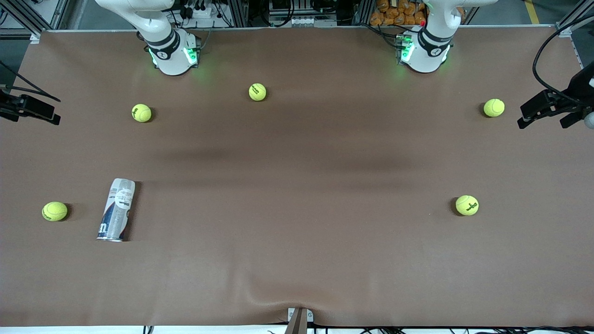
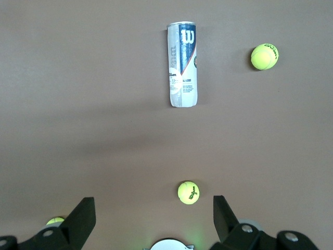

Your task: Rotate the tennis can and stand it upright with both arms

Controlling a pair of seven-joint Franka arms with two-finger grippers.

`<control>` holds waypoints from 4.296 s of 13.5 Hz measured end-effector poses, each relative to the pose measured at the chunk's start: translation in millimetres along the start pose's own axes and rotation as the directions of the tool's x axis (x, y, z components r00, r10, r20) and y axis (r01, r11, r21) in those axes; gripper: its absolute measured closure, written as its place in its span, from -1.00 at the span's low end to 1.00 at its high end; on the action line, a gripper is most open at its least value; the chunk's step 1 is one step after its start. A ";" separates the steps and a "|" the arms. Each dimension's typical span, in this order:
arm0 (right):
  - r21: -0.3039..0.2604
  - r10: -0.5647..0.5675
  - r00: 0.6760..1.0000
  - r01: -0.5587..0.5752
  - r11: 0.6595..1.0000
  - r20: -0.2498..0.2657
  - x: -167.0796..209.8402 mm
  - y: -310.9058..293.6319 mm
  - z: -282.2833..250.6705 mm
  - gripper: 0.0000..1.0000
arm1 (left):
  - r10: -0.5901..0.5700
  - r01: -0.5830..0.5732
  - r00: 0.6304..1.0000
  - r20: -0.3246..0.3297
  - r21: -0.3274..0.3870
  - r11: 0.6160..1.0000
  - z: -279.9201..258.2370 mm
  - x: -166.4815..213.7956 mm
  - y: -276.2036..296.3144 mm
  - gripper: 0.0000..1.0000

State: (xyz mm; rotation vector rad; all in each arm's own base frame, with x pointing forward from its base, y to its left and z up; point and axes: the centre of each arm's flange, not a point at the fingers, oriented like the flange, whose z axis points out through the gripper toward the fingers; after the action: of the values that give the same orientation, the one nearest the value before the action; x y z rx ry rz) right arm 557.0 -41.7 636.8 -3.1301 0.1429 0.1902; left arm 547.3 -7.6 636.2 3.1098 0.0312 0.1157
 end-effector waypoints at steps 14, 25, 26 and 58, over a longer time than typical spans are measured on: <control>-0.004 -0.015 1.000 0.015 1.000 -0.003 31.3 2.3 30.8 -1.00 | 0.005 -0.005 1.000 0.008 0.000 1.000 0.8 -0.9 2.8 -1.00; -0.005 0.012 0.995 -0.011 1.000 0.103 91.9 40.8 133.9 -1.00 | 0.026 -0.026 0.999 0.031 0.000 1.000 2.6 -4.0 14.4 -1.00; -0.005 0.015 0.994 -0.014 1.000 0.113 95.4 43.1 142.1 -1.00 | 0.026 -0.026 0.999 0.032 0.000 1.000 2.6 -4.1 14.3 -1.00; -0.003 -0.039 0.994 0.039 0.999 0.101 133.8 61.7 221.9 -1.00 | 0.022 -0.022 0.999 0.038 0.001 1.000 3.1 -4.6 11.9 -1.00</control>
State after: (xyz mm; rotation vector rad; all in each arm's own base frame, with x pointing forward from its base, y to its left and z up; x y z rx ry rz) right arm 656.9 -113.5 400.6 -3.1171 0.0806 0.3482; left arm 543.1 -19.7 633.1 3.1131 -0.0032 0.0573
